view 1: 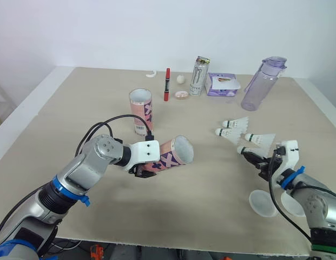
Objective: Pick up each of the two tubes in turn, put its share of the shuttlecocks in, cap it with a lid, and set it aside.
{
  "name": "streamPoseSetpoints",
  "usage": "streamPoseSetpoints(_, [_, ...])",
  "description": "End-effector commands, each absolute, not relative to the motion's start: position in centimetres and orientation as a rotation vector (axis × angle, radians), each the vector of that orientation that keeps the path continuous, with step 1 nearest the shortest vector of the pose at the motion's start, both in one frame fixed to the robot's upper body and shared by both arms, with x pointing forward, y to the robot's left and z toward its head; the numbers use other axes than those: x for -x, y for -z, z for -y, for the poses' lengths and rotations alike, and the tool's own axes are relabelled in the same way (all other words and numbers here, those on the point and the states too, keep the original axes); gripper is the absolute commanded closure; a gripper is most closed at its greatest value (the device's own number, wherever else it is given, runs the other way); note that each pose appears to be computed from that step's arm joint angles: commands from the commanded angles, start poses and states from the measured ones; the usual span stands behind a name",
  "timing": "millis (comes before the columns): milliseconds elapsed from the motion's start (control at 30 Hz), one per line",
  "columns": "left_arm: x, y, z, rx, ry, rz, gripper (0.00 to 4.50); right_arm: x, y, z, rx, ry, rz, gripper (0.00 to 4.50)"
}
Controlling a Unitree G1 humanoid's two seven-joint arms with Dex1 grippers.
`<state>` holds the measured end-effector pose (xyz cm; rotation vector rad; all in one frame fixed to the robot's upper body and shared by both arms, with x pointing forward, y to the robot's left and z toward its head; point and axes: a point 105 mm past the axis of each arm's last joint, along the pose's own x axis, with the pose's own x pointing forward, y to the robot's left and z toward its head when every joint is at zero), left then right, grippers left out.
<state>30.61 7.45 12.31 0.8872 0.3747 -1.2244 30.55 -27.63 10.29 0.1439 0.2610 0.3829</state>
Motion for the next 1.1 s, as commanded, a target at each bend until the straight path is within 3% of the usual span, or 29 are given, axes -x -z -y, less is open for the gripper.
streamPoseSetpoints(33, [-31.0,-11.1,-8.6,-0.891,1.189,-0.445,1.38,-29.0,-15.4,26.6,0.044,-0.497,-0.164,4.46])
streamPoseSetpoints(233, [-31.3,-11.1,-8.5,-0.897,1.205,-0.444,1.38,-26.1,-24.1,19.2,0.62,-0.902,0.033,4.46])
streamPoseSetpoints(400, [-31.5,-11.2,-8.2,-0.896,1.215,-0.437,1.38,-24.2,-24.5,13.5,0.955,-1.15,0.171,4.46])
streamPoseSetpoints(833, [-31.6,-11.4,-7.9,-0.891,1.21,-0.426,1.38,-25.2,-23.3,9.0,1.132,-1.308,0.272,4.46])
streamPoseSetpoints(900, [-31.6,-11.4,-7.9,-0.89,1.207,-0.426,1.38,-25.1,-23.2,8.9,1.131,-1.32,0.261,3.78])
streamPoseSetpoints(933, [-31.5,-11.4,-7.9,-0.89,1.206,-0.427,1.38,-24.8,-23.4,8.9,1.117,-1.331,0.258,3.75])
streamPoseSetpoints(1100, [-31.4,-11.3,-8.0,-0.891,1.206,-0.431,1.38,-23.4,-24.7,9.3,1.012,-1.389,0.228,1.77])
